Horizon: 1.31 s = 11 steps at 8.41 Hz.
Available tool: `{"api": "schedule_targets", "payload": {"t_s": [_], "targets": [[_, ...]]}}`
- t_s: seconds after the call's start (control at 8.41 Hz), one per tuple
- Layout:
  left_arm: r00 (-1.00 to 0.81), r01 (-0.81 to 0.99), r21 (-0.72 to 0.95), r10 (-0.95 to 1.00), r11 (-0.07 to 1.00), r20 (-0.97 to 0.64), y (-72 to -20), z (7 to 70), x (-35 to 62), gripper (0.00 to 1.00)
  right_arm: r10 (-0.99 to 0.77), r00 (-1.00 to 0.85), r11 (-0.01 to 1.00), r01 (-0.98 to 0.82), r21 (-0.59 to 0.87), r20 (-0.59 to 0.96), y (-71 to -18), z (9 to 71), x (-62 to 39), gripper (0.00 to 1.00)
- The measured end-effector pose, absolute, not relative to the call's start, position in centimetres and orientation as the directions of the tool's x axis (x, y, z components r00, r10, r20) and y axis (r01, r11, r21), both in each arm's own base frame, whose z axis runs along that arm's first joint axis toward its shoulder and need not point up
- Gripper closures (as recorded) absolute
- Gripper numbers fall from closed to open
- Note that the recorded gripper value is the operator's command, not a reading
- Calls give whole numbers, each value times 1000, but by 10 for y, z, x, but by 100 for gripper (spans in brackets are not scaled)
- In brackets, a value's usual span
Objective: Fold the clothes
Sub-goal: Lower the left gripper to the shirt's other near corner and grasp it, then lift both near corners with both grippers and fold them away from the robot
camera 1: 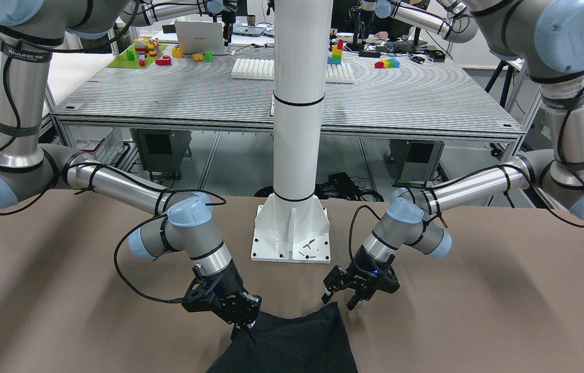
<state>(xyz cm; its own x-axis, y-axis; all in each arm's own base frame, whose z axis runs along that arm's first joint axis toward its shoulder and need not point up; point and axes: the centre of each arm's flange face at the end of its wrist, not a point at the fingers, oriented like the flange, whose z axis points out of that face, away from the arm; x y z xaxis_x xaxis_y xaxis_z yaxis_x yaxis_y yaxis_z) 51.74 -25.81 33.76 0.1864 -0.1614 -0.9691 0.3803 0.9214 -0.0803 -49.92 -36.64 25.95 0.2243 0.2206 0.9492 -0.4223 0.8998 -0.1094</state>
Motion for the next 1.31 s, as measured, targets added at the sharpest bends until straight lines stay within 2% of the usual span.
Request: {"api": "schedule_targets", "payload": {"t_s": [0.59,0.71,0.95,1.31], "targets": [[183,382,-81,-161,921,-970,-260,333,525,9,218,220,900,-421,-109,951,-365,258,-498,100],[187,383,-80,-162,920,-969,-261,335,526,13,218,220,901,-421,-109,951,-365,258,-498,100],[195,385,-78,-164,920,-967,-262,339,528,24,218,220,901,-421,-109,951,-365,257,-497,100],[195,387,-78,-164,919,-967,-263,339,530,57,217,218,901,-421,-109,951,-364,256,-497,100]]}}
